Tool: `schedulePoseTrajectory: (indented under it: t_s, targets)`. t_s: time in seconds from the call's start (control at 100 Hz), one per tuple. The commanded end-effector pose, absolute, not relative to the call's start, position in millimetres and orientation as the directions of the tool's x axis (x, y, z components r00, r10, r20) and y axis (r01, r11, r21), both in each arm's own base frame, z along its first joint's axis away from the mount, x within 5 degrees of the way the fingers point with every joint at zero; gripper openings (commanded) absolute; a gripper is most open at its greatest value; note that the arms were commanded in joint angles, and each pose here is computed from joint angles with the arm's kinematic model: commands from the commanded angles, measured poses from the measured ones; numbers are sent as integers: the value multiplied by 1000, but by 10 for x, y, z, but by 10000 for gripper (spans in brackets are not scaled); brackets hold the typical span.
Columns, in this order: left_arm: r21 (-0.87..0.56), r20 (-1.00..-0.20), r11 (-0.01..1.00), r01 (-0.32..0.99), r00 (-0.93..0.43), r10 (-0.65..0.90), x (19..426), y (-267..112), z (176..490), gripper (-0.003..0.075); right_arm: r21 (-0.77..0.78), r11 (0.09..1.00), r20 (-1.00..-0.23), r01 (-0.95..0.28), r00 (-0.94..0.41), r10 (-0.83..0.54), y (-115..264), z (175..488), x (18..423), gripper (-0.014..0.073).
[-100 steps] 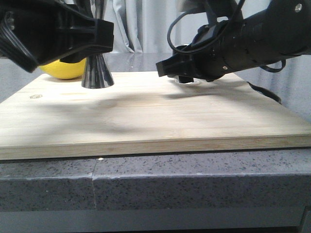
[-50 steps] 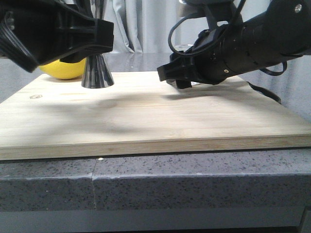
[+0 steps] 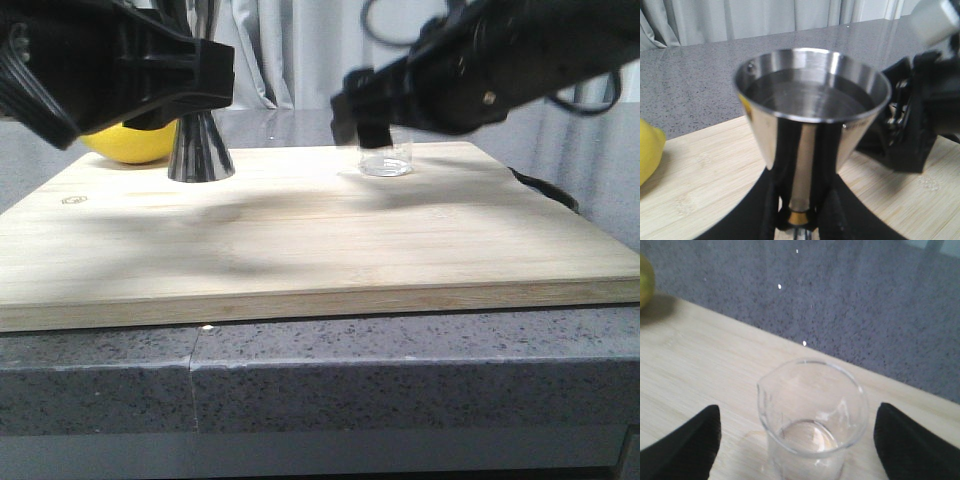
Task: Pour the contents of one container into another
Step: 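Open the right gripper and raise it away from the beaker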
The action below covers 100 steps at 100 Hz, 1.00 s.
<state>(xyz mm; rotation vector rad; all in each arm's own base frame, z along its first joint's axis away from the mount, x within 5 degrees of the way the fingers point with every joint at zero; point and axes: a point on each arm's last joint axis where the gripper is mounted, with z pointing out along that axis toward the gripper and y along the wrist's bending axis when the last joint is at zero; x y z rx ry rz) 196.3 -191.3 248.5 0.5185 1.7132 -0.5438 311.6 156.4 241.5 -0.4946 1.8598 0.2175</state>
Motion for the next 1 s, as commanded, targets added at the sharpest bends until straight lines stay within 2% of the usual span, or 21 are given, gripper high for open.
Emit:
schedulePoseTrajectory:
  t_s: [0.0, 0.18, 0.37, 0.51, 0.72, 0.99]
  targets:
    - [-92, -995, 796, 598, -80, -55, 1985, -1895, 2745, -19, -106, 897, -976, -429, -126, -175, 1518, 2880, 3012, 569]
    - [-92, -995, 796, 598, -80, -55, 1985, -1895, 2745, -19, -97, 891, -983, -443, -99, -156, 1406, 3244, 2759, 569]
    - [-92, -996, 800, 593, -44, -81, 1992, -1887, 2784, -19, -92, 899, -996, -428, 44, -81, 1239, 3715, 2440, 569]
    - [-91, -995, 818, 567, -23, -95, 2051, -1835, 2794, -19, -88, 903, -992, -421, 123, -40, 1133, 3946, 2238, 569]
    - [-91, -995, 849, 521, -17, -96, 2151, -1717, 2794, -19, -85, 906, -982, -415, 189, -6, 1035, 4126, 2052, 568]
    - [-88, -996, 855, 511, -43, -77, 2189, -1718, 2728, -19, -84, 906, -980, -414, 199, 0, 1020, 4152, 2022, 568]
